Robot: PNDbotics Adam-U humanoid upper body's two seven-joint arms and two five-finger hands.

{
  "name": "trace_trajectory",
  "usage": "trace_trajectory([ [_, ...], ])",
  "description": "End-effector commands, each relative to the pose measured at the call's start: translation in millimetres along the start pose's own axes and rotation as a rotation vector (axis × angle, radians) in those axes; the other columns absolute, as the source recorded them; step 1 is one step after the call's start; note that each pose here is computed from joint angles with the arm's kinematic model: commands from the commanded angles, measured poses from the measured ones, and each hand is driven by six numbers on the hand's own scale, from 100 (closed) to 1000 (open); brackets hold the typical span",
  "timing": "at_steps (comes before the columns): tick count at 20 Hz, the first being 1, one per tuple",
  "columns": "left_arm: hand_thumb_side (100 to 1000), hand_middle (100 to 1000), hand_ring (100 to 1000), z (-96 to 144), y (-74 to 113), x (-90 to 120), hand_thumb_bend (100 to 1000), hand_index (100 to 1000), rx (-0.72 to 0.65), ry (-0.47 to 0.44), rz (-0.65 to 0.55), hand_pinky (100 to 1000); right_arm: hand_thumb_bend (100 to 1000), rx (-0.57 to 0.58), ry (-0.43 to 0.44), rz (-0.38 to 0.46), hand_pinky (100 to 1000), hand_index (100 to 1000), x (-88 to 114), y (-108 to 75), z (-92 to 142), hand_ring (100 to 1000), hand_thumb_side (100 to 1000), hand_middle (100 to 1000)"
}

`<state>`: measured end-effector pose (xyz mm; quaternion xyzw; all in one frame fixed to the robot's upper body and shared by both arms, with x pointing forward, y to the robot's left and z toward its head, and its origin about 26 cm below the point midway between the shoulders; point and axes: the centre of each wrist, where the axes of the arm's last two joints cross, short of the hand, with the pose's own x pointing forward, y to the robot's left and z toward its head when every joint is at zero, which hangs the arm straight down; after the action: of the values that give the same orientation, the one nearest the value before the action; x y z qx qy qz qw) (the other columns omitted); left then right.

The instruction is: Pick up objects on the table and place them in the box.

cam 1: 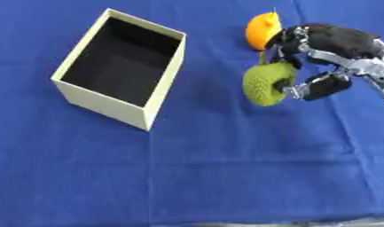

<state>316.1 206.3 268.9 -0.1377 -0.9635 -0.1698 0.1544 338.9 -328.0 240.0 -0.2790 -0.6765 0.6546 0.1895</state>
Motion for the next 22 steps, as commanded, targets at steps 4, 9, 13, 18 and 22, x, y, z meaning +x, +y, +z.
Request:
trace_trajectory([
  [4,577,649,757,-6,2.2,7,100,805,-0.021,-0.029,-0.015,780,100,-0.073,-0.047,0.03,779,609,10,-39.8,-2,796,246,218],
  [9,574,650,757,-11,3.2,9,100,805,-0.037,-0.048,-0.029,781,100,-0.132,-0.108,0.022,776,611,21,-65.2,-9,788,230,207],
  [13,573,650,757,-15,2.4,10,100,806,-0.05,-0.068,-0.031,782,100,-0.16,-0.151,0.005,781,611,24,-80.6,-20,789,219,199],
  [18,573,650,757,-19,1.4,11,100,806,-0.057,-0.087,-0.028,782,100,-0.195,-0.177,-0.038,786,610,20,-92.4,-31,789,208,191],
  [22,576,651,757,-24,-1.9,12,100,806,-0.057,-0.108,-0.012,782,100,-0.22,-0.204,-0.072,798,612,17,-98.7,-42,793,200,189],
])
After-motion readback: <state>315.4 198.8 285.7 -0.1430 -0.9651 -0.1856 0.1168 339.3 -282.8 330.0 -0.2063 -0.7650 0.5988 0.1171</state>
